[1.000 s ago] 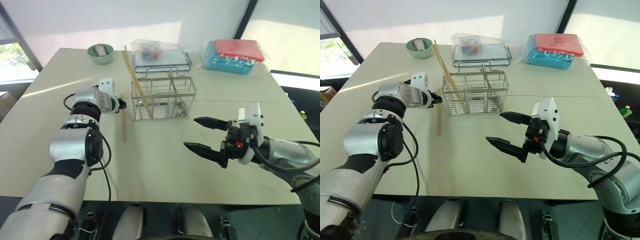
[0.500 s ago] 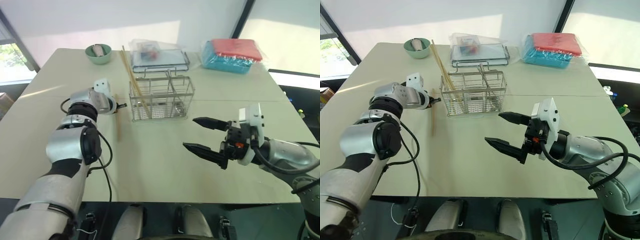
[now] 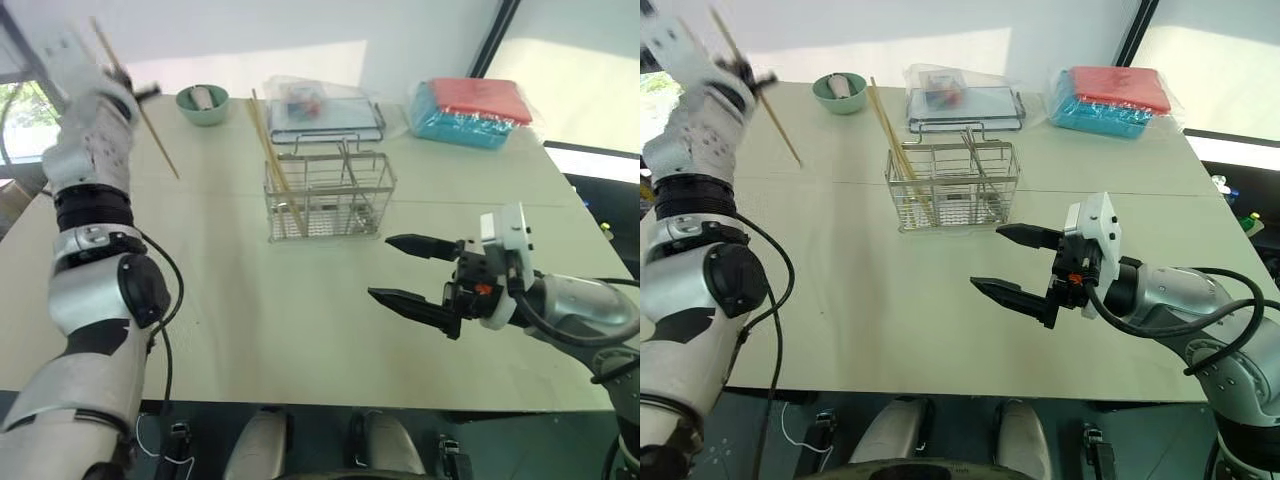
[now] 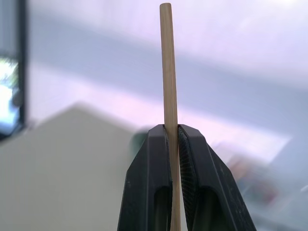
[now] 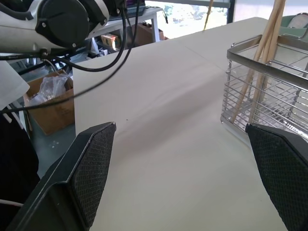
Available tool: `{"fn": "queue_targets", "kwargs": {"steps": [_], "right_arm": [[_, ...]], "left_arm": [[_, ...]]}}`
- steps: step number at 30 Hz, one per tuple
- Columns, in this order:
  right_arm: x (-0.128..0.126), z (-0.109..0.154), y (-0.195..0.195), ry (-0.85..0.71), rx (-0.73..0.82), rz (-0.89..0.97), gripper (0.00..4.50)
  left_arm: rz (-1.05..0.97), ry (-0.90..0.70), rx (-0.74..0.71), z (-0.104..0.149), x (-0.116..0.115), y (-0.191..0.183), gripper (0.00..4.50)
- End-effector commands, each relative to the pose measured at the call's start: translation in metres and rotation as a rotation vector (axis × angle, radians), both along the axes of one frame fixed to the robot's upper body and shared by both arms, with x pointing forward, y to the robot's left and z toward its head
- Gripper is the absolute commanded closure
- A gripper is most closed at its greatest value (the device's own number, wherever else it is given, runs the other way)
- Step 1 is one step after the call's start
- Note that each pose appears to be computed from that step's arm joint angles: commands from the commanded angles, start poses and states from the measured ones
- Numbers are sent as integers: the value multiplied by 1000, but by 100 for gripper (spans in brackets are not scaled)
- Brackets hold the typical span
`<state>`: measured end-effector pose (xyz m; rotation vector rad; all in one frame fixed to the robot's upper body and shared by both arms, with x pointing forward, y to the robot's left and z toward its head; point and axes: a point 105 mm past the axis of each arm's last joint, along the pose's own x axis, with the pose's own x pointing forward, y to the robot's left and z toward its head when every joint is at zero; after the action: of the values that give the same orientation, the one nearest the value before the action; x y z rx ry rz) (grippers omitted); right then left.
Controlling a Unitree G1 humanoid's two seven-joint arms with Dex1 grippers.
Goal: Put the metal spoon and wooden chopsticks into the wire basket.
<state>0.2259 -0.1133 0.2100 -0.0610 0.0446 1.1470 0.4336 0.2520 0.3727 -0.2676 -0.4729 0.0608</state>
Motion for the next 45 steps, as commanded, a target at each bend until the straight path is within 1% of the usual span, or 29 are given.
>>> {"fn": "queue_targets", "kwargs": {"steps": [1, 3, 5, 7, 10, 12, 16, 20, 25, 29, 31, 32, 33, 34, 35, 37, 38, 39, 43, 45], "right_arm": [[-3, 7, -1, -29, -1, -7, 0], [-3, 7, -1, -26, 4, -15, 0], [-4, 7, -1, -23, 6, -21, 0], [-4, 6, -1, -22, 6, -28, 0], [-4, 7, -1, -24, 10, -39, 0], [-5, 7, -1, -26, 11, -41, 0], [-8, 9, -3, -30, 10, -45, 0], [-8, 8, -4, -30, 12, -60, 0], [-7, 7, -2, -30, 16, -67, 0], [-6, 7, -3, -30, 17, -67, 0], [-6, 7, -3, -30, 18, -66, 0], [-6, 8, -3, -31, 18, -66, 0], [-6, 8, -3, -31, 18, -65, 0], [-5, 8, -3, -31, 19, -64, 0], [-5, 8, -3, -31, 19, -64, 0], [-4, 8, -3, -31, 19, -62, 0], [-3, 8, -3, -32, 19, -62, 0], [-3, 8, -3, -32, 20, -62, 0], [0, 8, -3, -35, 20, -62, 0], [2, 8, -3, -37, 19, -61, 0]], "left_arm": [[-164, -249, 66, 59, -37, -42, 445], [-243, -273, 95, 63, -45, -60, 445], [-306, -286, 164, 60, -52, -81, 445], [-360, -271, 230, 46, -53, -103, 445], [-405, -213, 246, 22, -46, -121, 445], [-409, -197, 272, 8, -44, -128, 445], [-429, -143, 257, -15, -40, -136, 445], [-461, -75, 265, -47, -36, -149, 445], [-487, -22, 289, -76, -37, -159, 445], [-483, 22, 277, -94, -34, -159, 445], [-481, 31, 272, -97, -33, -157, 366], [-482, 30, 271, -97, -33, -158, 338], [-483, 27, 270, -96, -34, -157, 293], [-483, 24, 270, -95, -34, -157, 229], [-482, 21, 269, -94, -34, -157, 177], [-482, 16, 263, -91, -35, -154, 87], [-484, 13, 257, -90, -35, -153, 24], [-483, 11, 253, -88, -36, -151, 9], [-461, -3, 235, -77, -35, -142, 9], [-441, -24, 229, -63, -36, -134, 9]]}}
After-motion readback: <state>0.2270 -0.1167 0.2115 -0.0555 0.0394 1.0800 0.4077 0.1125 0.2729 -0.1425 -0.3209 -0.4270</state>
